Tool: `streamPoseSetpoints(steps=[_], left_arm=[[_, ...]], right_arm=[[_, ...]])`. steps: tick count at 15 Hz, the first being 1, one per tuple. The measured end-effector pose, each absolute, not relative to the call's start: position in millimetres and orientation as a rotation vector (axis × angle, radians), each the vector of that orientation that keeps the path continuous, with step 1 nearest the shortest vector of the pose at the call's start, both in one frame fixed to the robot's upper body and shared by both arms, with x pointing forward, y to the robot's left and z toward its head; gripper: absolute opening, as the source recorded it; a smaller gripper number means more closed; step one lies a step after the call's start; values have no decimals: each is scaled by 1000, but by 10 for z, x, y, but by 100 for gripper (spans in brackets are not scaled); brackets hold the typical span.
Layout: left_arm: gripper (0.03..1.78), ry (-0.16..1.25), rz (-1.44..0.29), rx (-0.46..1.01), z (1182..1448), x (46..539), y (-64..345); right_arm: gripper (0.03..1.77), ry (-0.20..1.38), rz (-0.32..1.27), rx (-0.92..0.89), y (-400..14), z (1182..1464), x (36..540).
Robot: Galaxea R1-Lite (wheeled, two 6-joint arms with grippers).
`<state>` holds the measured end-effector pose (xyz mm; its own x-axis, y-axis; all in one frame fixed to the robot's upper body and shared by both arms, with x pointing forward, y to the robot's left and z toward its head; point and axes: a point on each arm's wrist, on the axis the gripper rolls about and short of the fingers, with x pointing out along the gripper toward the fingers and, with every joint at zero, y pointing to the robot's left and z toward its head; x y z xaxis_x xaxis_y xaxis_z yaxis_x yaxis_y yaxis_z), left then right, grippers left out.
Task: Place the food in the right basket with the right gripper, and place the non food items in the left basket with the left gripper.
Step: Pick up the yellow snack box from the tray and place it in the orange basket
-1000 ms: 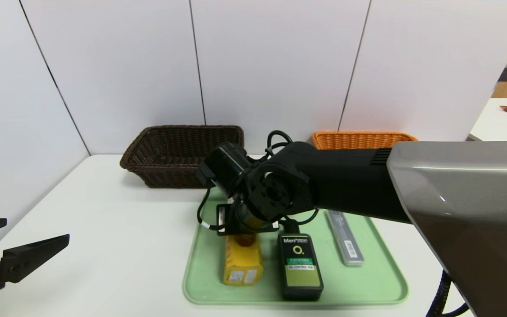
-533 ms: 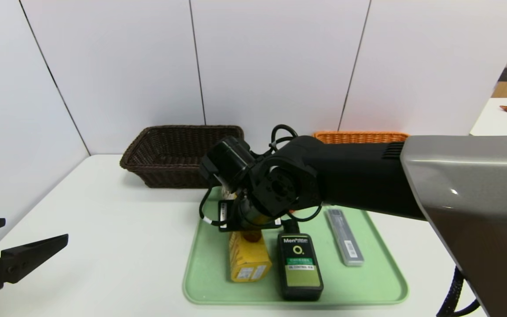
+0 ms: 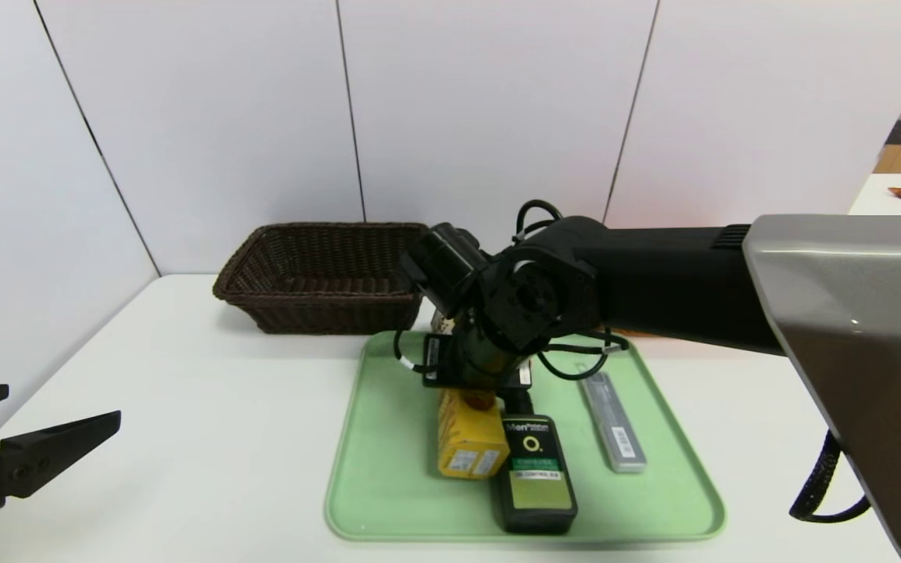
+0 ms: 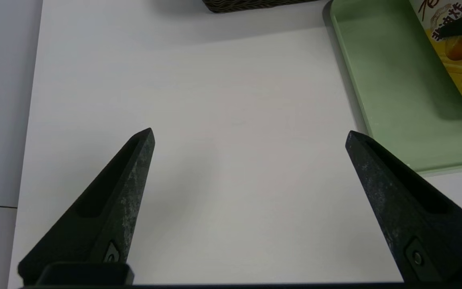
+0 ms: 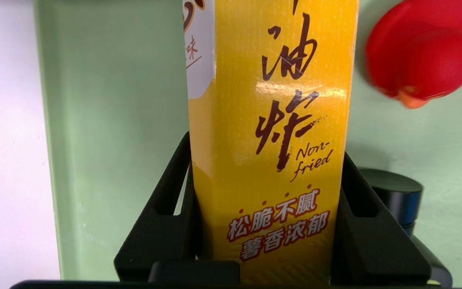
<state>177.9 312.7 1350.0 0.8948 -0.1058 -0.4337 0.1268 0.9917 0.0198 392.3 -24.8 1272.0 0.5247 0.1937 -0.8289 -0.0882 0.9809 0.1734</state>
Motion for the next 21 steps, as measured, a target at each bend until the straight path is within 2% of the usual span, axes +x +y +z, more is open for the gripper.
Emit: streamPoseSetpoints(steps=[4,7,10,13,17,21], left_arm=[[169,451,-121,49,13495,1791,3123],[169,456,-120,50,13486,1794,3122],[169,470,-120,54,13447,1794,3123],[169,474,-120,54,13435,1794,3123],[169,477,-120,56,13426,1794,3123],[169,481,-121,59,13421,1797,3122]], right_arm=[[84,995,129,171,-352,12759,4016],[84,958,135,192,-428,12897,4029],[84,891,138,194,-550,13139,3996],[84,767,153,219,-726,13519,3933],[84,534,120,371,-1276,14067,4096],[84,364,-28,522,-1923,14284,4397]])
